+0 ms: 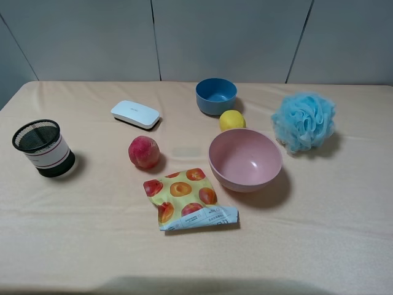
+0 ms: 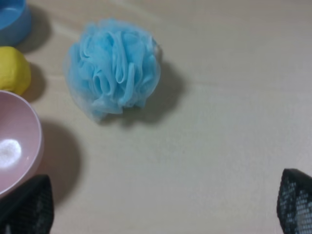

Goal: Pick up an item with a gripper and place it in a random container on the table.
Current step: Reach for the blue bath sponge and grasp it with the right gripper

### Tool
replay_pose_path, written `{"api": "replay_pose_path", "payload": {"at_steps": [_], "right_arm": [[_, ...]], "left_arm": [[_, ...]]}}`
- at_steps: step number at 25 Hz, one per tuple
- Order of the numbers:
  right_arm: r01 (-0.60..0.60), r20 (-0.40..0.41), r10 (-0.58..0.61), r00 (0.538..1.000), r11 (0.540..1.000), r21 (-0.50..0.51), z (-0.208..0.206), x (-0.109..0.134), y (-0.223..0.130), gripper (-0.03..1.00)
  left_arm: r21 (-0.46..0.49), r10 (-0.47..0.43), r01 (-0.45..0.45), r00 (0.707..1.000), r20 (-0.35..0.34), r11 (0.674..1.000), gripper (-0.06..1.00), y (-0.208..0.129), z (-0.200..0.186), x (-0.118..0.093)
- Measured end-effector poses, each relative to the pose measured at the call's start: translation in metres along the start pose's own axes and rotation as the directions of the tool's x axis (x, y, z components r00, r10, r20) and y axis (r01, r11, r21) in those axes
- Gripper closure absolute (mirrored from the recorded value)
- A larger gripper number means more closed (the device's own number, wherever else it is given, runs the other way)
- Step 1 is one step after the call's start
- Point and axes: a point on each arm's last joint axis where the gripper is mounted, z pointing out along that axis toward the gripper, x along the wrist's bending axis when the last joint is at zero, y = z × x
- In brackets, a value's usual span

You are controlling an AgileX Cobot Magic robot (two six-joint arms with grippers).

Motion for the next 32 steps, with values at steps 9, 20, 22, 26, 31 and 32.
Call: {"api": "replay_pose_path", "payload": {"at_steps": [9, 20, 22, 26, 31, 32], "right_arm": [[-0.003, -0.020, 0.007, 1.000, 0.985, 0.174, 0.050, 0.000, 0.053, 0.27], [-0.007, -0.032, 0.018, 0.999, 0.948, 0.320, 0.109, -0.001, 0.109, 0.27], [-0.009, -0.033, 0.021, 0.999, 0.942, 0.337, 0.121, -0.001, 0.115, 0.27], [-0.011, -0.033, 0.025, 0.999, 0.929, 0.370, 0.144, -0.001, 0.126, 0.27], [-0.010, -0.033, 0.028, 0.999, 0.892, 0.453, 0.182, -0.002, 0.132, 0.27], [-0.010, -0.033, 0.028, 0.999, 0.887, 0.461, 0.188, -0.002, 0.133, 0.27]], "left_arm": [[0.000, 0.000, 0.000, 1.000, 0.000, 1.000, -0.05, 0.000, 0.000, 0.000], [0.000, 0.000, 0.000, 1.000, 0.000, 1.000, -0.05, 0.000, 0.000, 0.000], [0.000, 0.000, 0.000, 1.000, 0.000, 1.000, -0.05, 0.000, 0.000, 0.000], [0.000, 0.000, 0.000, 1.000, 0.000, 1.000, -0.05, 0.000, 0.000, 0.000], [0.000, 0.000, 0.000, 1.000, 0.000, 1.000, -0.05, 0.000, 0.000, 0.000], [0.000, 0.000, 0.000, 1.000, 0.000, 1.000, -0.05, 0.000, 0.000, 0.000]]}}
